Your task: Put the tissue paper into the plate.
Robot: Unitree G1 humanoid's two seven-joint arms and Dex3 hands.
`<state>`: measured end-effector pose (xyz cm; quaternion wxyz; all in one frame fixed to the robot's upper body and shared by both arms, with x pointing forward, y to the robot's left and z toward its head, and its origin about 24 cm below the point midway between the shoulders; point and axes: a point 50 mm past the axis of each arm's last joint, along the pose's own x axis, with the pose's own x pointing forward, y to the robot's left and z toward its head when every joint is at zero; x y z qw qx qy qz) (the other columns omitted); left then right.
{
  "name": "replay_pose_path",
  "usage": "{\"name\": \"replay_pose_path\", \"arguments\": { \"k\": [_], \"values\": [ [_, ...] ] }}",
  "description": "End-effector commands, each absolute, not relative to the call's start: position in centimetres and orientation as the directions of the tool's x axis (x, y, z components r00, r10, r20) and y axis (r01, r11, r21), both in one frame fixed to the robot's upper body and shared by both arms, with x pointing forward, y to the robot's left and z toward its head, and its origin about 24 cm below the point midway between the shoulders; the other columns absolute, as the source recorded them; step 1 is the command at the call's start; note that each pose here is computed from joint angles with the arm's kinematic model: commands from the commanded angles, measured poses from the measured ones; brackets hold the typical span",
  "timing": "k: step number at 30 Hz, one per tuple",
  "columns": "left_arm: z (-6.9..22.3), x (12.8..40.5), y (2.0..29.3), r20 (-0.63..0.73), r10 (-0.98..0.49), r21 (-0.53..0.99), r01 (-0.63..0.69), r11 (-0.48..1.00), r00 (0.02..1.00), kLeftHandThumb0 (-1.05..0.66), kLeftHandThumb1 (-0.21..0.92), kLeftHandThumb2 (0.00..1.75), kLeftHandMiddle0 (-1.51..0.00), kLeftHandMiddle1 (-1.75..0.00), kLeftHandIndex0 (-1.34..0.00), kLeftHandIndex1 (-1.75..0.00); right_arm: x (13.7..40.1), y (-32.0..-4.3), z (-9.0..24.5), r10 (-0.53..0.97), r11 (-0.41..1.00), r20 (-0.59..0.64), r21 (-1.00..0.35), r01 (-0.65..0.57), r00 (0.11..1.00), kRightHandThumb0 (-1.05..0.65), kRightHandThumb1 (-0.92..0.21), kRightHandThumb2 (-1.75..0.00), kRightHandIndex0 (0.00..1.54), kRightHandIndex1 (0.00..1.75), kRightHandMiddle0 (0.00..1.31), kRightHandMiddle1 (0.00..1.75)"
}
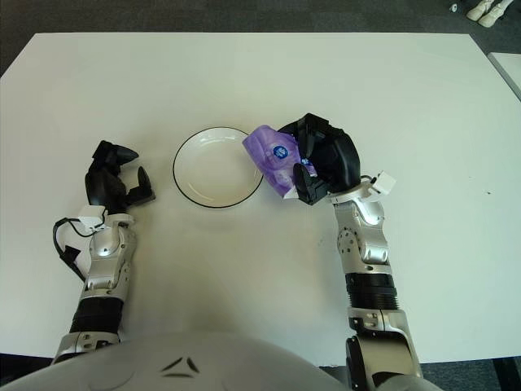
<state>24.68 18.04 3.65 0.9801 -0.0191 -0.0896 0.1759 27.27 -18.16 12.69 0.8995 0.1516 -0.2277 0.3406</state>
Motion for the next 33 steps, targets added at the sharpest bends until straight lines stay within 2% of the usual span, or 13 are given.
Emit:
{"name": "replay_pose_path", "arguments": {
  "k": [1, 3, 5, 6, 7, 8, 9, 16, 21, 33],
  "values": [
    [-0.4, 22.8, 18.2, -0.022, 0.366, -0.011, -0.366, 0.93, 0.93, -0.01, 0.13, 1.54, -0.69, -1.75, -0.58, -1.75, 27.4, -18.0, 13.8, 0.658, 0.531, 0.532, 0.174, -0.829, 0.533, -0.05, 0.11, -1.72, 1.03, 1.51, 0.75, 1.75],
    [-0.3, 22.9, 18.1, -0.022, 0.366, -0.014, -0.367, 0.93, 0.93, -0.01, 0.12, 1.55, -0.69, -1.75, -0.59, -1.75, 27.4, -18.0, 13.9, 0.681, 0.477, 0.532, 0.199, -0.856, 0.503, -0.03, 0.12, -1.72, 1.02, 1.49, 0.74, 1.75],
    [-0.3, 22.9, 18.1, -0.022, 0.366, -0.015, -0.366, 0.93, 0.93, -0.01, 0.12, 1.55, -0.69, -1.75, -0.59, -1.75, 27.5, -18.2, 14.6, 0.678, 0.579, 0.534, 0.035, -0.814, 0.505, -0.02, 0.12, -1.72, 1.01, 1.5, 0.74, 1.75],
    [-0.3, 22.9, 18.1, -0.022, 0.365, -0.016, -0.366, 0.931, 0.931, -0.01, 0.12, 1.55, -0.68, -1.75, -0.59, -1.75, 27.3, -17.6, 14.7, 0.611, 0.749, 0.505, -0.12, -0.651, 0.61, -0.01, 0.12, -1.73, 1.01, 1.51, 0.73, 1.75],
    [-0.3, 22.9, 18.1, -0.02, 0.364, -0.016, -0.364, 0.931, 0.931, -0.01, 0.13, 1.54, -0.67, -1.75, -0.59, -1.75, 27.0, -17.2, 15.1, 0.536, 0.838, 0.528, -0.232, -0.494, 0.659, -0.01, 0.12, -1.73, 1.01, 1.53, 0.72, 1.75],
    [-0.3, 23.0, 18.0, -0.019, 0.363, -0.017, -0.364, 0.931, 0.931, -0.01, 0.13, 1.54, -0.67, -1.75, -0.59, -1.75, 26.8, -17.0, 15.5, 0.482, 0.876, 0.555, -0.287, -0.388, 0.678, -0.01, 0.12, -1.74, 1.0, 1.54, 0.72, 1.75],
    [-0.3, 23.0, 18.0, -0.017, 0.363, -0.017, -0.363, 0.932, 0.932, -0.01, 0.14, 1.53, -0.66, -1.75, -0.59, -1.75, 26.9, -17.1, 15.8, 0.454, 0.891, 0.579, -0.306, -0.336, 0.677, -0.01, 0.12, -1.74, 1.0, 1.56, 0.72, 1.75],
    [-0.2, 23.1, 17.9, -0.011, 0.361, -0.02, -0.361, 0.932, 0.933, -0.01, 0.15, 1.52, -0.66, -1.75, -0.58, -1.75, 28.4, -15.3, 18.1, 0.448, 0.893, 0.617, -0.338, -0.296, 0.647, 0.0, 0.1, -1.75, 0.94, 1.64, 0.7, 1.75],
    [-0.3, 23.1, 17.8, -0.011, 0.36, -0.023, -0.361, 0.932, 0.933, -0.01, 0.13, 1.55, -0.68, -1.75, -0.59, -1.75, 29.3, -14.3, 20.0, 0.481, 0.875, 0.664, -0.397, -0.276, 0.572, 0.0, 0.08, -1.75, 0.91, 1.69, 0.7, 1.75],
    [-0.3, 23.1, 17.8, -0.017, 0.366, -0.029, -0.367, 0.93, 0.93, -0.01, 0.17, 1.5, -0.65, -1.74, -0.57, -1.75, 29.5, -13.9, 20.6, 0.577, 0.812, 0.664, -0.53, -0.245, 0.475, 0.0, 0.07, -1.75, 0.9, 1.71, 0.69, 1.75]
  ]
}}
